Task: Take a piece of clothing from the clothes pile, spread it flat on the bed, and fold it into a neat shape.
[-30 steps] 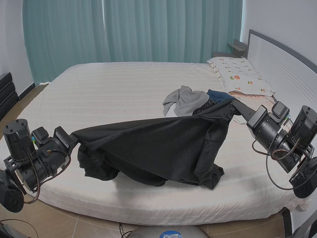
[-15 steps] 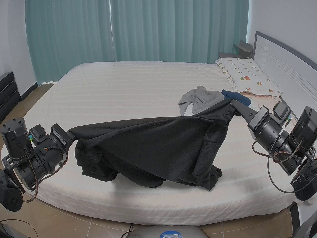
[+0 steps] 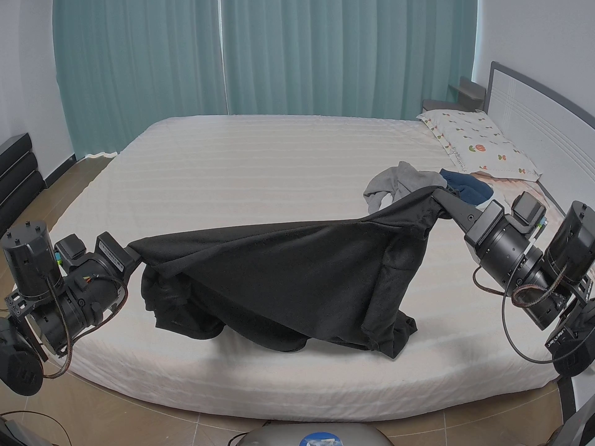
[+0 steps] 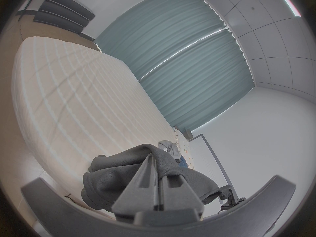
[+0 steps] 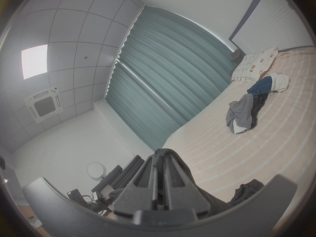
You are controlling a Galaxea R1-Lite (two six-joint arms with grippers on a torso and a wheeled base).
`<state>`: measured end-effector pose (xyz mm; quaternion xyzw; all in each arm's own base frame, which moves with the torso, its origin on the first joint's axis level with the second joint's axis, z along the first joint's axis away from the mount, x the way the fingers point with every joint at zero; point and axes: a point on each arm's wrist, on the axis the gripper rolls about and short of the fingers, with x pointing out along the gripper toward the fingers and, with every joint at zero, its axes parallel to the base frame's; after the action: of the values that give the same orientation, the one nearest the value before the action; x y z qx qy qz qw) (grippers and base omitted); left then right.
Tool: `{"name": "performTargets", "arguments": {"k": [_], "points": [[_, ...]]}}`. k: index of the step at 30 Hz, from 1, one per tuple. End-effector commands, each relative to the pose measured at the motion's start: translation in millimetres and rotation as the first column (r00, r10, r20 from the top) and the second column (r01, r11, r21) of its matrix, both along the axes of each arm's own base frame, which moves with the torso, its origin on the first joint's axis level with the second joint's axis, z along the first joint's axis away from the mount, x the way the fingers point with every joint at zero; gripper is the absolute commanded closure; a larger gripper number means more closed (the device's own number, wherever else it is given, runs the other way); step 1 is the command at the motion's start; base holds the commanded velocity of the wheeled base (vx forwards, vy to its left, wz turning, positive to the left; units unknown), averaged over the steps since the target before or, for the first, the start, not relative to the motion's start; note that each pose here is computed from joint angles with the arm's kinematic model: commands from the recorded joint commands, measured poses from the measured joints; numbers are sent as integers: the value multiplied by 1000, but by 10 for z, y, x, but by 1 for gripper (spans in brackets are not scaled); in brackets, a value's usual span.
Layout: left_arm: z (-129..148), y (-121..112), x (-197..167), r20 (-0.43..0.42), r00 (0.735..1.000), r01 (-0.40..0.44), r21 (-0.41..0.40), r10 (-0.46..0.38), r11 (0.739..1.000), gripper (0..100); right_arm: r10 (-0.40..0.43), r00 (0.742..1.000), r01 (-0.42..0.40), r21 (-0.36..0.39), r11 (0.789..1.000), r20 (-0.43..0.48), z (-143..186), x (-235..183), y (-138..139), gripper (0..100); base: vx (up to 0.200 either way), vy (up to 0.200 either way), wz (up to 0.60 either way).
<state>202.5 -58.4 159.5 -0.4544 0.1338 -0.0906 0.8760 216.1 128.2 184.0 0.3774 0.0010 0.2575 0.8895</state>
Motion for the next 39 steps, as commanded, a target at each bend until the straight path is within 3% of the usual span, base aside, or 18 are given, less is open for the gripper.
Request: {"name": "performTargets", "arguments": {"k": [1,17,21,27,32,36,39], "points": [[-11,-1,9,-5,1000,-1,1,1,1000,100,2,1000,-2,-1,1000,-2,-6,1,4,100,0,200,0],[-53,-23,-18,-24,999,25,3,-25,1000,100,15,1000,-15,-7,1000,-9,-24,-37,6,100,0,0,0],[-35,-49,-45,-17,999,41,5,-41,999,100,35,999,-35,0,999,6,13,-88,31,100,-200,0,0],[70,-119,-229,44,994,100,27,-102,995,100,60,996,-62,31,998,66,172,-248,40,100,-200,0,0],[172,-94,-290,88,991,96,30,-98,995,100,53,988,-62,63,996,147,385,-403,-61,100,-200,0,0],[261,-65,-332,104,990,91,46,-95,995,100,30,971,-50,76,996,237,601,-563,-181,100,0,0,0],[356,-80,-294,111,989,90,44,-95,995,100,12,967,-27,59,998,255,762,-547,-202,100,0,0,0]]}}
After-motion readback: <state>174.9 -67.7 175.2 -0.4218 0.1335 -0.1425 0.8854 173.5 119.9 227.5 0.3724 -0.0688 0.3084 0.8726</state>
